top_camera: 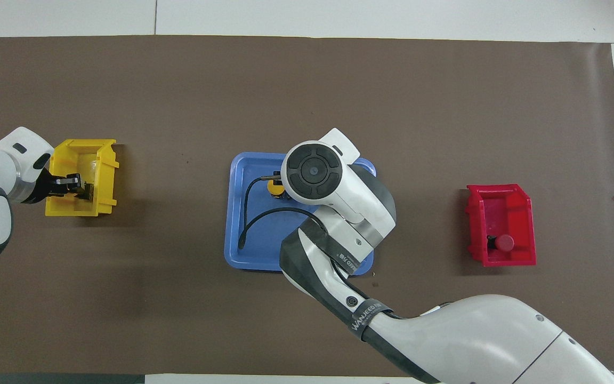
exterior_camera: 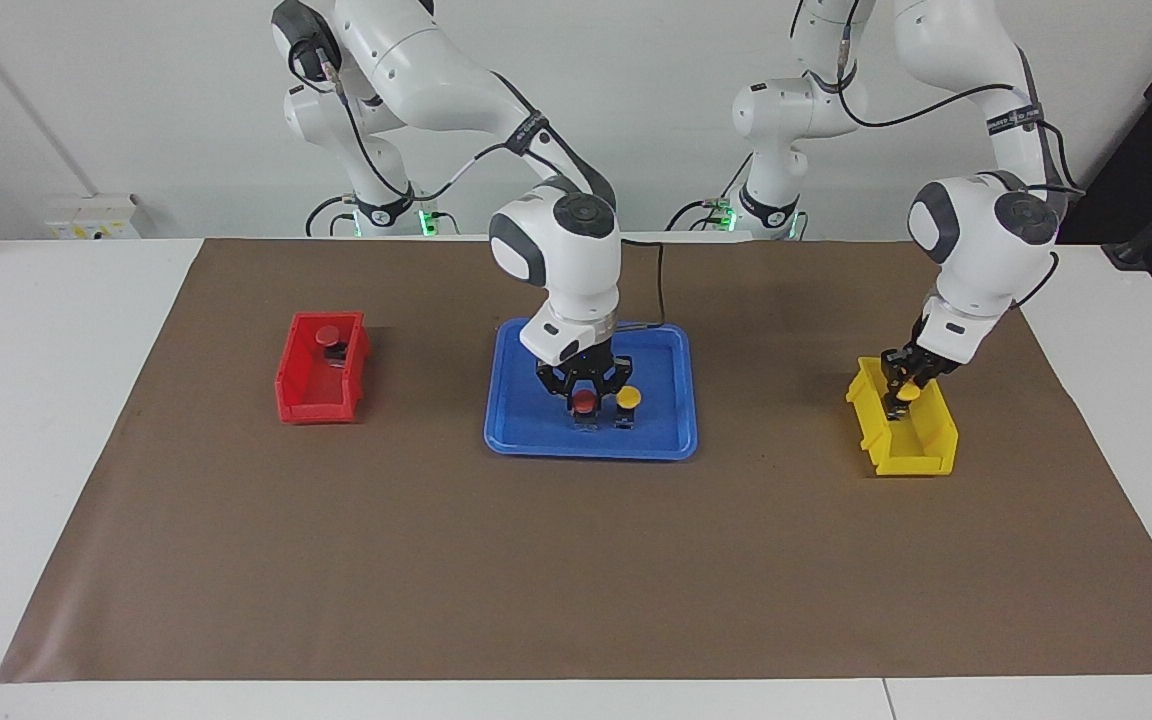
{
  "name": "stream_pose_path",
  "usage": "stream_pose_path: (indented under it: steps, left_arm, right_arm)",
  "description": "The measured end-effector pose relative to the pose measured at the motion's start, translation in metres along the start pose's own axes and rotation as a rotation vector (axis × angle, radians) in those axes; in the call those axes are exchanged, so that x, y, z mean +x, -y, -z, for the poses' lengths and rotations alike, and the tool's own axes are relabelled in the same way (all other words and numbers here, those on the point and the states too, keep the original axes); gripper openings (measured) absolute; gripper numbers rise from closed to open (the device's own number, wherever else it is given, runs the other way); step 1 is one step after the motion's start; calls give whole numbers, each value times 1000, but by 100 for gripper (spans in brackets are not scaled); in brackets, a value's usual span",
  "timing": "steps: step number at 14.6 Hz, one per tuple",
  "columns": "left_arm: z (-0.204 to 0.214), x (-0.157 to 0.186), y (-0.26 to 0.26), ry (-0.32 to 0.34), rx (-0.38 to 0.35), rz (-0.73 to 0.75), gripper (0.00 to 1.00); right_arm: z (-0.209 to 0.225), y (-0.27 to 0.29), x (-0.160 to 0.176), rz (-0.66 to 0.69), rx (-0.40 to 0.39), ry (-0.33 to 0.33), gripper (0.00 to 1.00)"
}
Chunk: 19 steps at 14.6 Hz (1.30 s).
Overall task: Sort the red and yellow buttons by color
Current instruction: 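Release the yellow button in the bin while the right gripper carries red, then release the red button in the red bin while the left gripper grasps yellow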
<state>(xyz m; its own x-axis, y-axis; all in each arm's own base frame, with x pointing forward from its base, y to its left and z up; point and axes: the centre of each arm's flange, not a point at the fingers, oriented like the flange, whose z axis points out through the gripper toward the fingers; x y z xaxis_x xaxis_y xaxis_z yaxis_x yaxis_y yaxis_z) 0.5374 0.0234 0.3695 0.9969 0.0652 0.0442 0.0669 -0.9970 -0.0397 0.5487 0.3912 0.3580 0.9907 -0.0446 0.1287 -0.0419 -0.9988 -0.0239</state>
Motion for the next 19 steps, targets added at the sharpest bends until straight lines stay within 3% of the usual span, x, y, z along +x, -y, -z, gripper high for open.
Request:
stream_pose_path:
  steps: [3,6,8,11,12,15,19]
  left_arm:
    - [0,0,1,-2,0,1,45]
    - [0,0,0,-2,0,0,48]
    - [0,0,-2,-2,-1,-3,49]
    - [5,3,-10,-7,-2,-14,70]
    - [11,6,-17,-3,-2,-22,70]
    - [47,20,-32,22,2,-40,94]
    - [123,32,-31,72,10,-51,100]
  right_arm:
    - [16,-17,13,18,-27,-3,42]
    - [66,-92,37,93,-96,38,42]
    - [102,-149,38,123,-80,67,42]
    - [136,-224,21,174,-78,107,42]
    - [142,-249,16,195,-74,121,42]
    - [140,-331,6,232,-47,158,42]
    - [104,-413,-13,241,-40,178,42]
